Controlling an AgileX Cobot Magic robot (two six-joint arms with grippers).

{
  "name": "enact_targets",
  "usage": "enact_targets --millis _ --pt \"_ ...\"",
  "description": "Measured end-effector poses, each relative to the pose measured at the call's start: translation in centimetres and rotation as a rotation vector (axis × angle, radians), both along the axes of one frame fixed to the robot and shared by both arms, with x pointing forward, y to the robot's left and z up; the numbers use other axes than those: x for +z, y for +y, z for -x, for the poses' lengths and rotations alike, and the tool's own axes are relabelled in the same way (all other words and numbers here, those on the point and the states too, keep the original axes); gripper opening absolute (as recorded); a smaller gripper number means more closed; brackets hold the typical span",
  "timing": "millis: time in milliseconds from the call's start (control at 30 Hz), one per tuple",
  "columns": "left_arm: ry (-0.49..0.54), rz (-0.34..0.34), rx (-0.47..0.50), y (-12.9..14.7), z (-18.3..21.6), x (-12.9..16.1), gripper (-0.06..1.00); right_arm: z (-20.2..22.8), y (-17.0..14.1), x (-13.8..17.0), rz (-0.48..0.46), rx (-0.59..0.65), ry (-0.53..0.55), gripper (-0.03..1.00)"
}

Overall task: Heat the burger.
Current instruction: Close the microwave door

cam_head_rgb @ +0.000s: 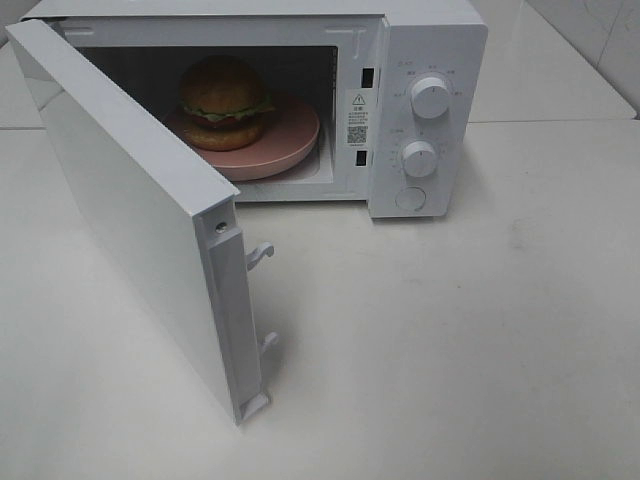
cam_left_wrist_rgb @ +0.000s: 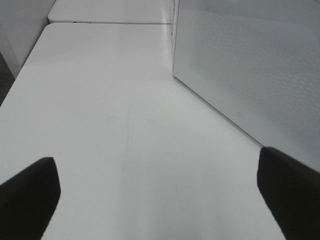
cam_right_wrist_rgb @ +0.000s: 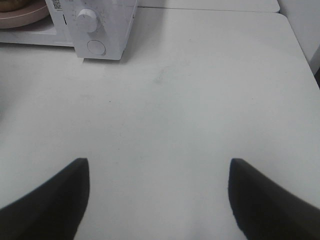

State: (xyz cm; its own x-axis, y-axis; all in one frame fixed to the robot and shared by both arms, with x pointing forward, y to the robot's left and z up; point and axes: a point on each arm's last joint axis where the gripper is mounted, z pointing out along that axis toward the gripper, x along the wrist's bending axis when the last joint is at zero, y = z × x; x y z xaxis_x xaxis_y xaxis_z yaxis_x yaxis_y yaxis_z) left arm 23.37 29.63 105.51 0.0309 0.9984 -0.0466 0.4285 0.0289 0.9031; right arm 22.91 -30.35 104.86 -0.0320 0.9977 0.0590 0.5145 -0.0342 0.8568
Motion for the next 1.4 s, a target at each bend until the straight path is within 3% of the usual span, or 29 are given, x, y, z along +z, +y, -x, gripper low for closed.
enact_targets --millis 367,433,567,633,733,800,833,900,933,1000,1400 --pt "0.056 0.004 0.002 0.0 -2.2 0.8 0.86 0.0 0.0 0.0 0.0 0.0 0.0 0.74" --pt "0.055 0.01 0.005 0.0 -3.7 1.2 0.75 0.0 0.0 0.0 0.0 0.0 0.0 0.74" --pt "0.038 0.021 0.006 0.0 -4.9 1.6 0.67 0.0 0.0 0.0 0.0 0.0 0.0 0.74" --pt "0.031 0.025 0.01 0.0 -6.1 1.8 0.53 0.0 0.0 0.0 0.0 0.0 0.0 0.74" --pt "0.031 0.025 0.012 0.1 -6.6 1.9 0.49 0.0 0.0 0.0 0.0 0.0 0.0 0.74" --pt "0.025 0.035 0.016 0.1 -8.2 2.0 0.28 0.0 0.0 0.0 0.0 0.0 0.0 0.74" --pt "0.025 0.035 0.016 0.1 -8.2 2.0 0.28 0.0 0.0 0.0 0.0 0.0 0.0 0.74" --pt "0.012 0.052 0.019 0.0 -9.4 2.1 0.1 0.0 0.0 0.0 0.0 0.0 0.0 0.74" --pt "0.012 0.052 0.019 0.0 -9.4 2.1 0.1 0.0 0.0 0.0 0.0 0.0 0.0 0.74" --pt "-0.002 0.056 0.026 0.1 -10.7 2.0 0.0 0.0 0.0 0.0 0.0 0.0 0.0 0.74" --pt "-0.168 0.057 0.076 0.6 -14.5 -1.1 0.0 0.0 0.0 0.0 0.0 0.0 0.0 0.74"
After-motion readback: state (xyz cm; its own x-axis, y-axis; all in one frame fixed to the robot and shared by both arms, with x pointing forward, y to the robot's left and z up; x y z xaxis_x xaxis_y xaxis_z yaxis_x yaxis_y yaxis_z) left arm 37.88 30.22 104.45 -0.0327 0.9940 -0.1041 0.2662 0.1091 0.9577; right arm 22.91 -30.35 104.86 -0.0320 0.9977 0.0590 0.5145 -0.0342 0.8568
